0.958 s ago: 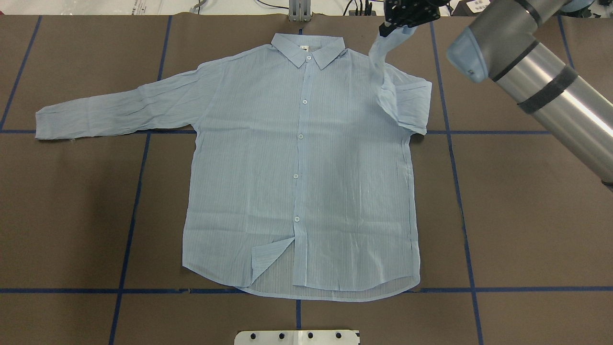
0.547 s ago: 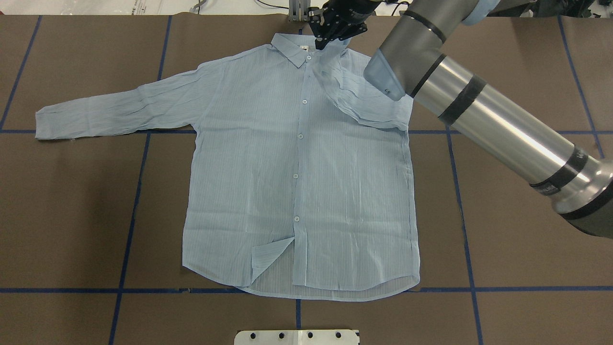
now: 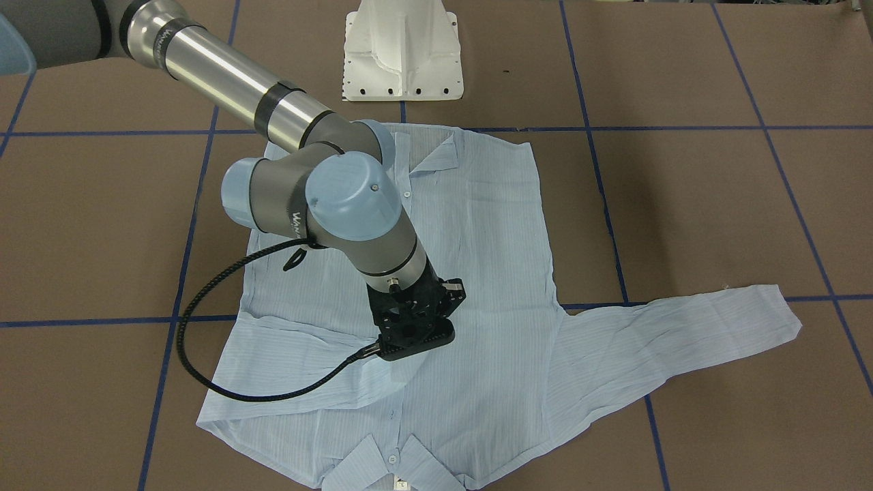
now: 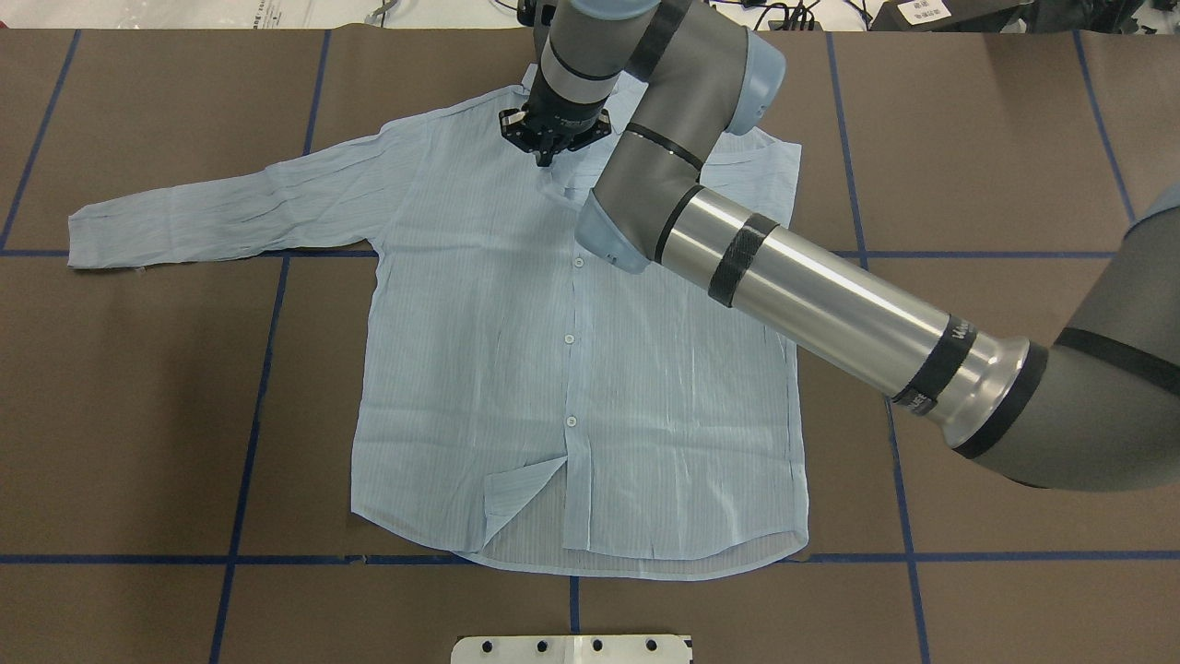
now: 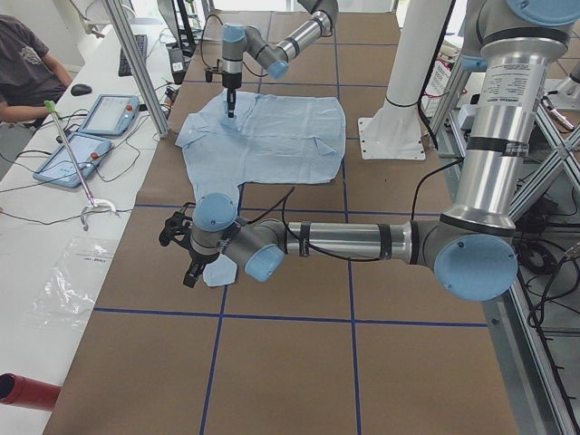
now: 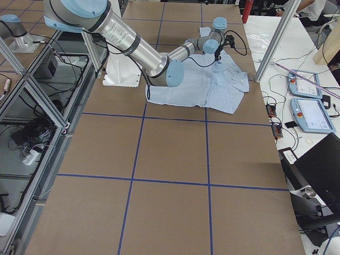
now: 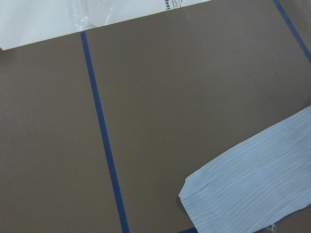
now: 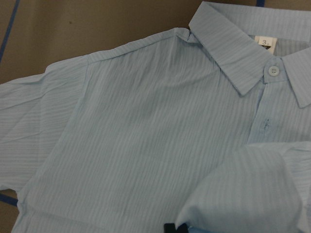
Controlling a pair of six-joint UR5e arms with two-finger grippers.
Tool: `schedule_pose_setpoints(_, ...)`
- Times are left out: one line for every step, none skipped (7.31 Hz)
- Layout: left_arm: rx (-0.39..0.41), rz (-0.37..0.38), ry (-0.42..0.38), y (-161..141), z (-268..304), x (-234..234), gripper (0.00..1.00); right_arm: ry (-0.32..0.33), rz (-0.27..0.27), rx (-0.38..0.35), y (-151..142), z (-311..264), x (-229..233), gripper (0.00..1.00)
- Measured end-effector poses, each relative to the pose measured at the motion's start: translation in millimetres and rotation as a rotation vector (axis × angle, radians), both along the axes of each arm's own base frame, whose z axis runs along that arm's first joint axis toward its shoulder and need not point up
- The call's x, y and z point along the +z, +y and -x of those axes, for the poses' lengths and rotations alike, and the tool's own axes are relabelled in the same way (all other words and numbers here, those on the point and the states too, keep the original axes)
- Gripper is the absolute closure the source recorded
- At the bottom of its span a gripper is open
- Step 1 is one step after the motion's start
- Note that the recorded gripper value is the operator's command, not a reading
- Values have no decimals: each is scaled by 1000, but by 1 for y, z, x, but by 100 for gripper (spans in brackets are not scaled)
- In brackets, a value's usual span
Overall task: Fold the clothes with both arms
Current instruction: 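Lift the cuff with the right gripper and carry it toward the collar, then lay the sleeve across the shirt chest and release with the right gripper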
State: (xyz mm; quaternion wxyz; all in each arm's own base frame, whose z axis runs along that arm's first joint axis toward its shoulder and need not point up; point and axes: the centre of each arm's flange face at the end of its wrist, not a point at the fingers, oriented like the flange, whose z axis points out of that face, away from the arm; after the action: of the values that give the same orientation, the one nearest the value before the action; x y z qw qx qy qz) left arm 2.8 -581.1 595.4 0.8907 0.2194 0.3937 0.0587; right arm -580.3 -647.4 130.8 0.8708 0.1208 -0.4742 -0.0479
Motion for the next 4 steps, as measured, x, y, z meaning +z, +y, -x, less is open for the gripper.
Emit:
schedule_pose_setpoints(0, 1, 0, 1, 0, 0, 1, 18, -25, 15, 2, 23, -1, 1)
schedule_pose_setpoints(-1, 2, 0, 1, 0, 1, 1, 5, -76, 42, 4, 37, -19, 0)
schedule_pose_setpoints(-4, 6, 2, 1, 0, 1, 1, -28, -149, 88, 11, 49, -40, 0)
schedule_pose_setpoints(-8, 12, 5, 1, 0, 1, 1, -53, -204, 132, 21, 60, -55, 0)
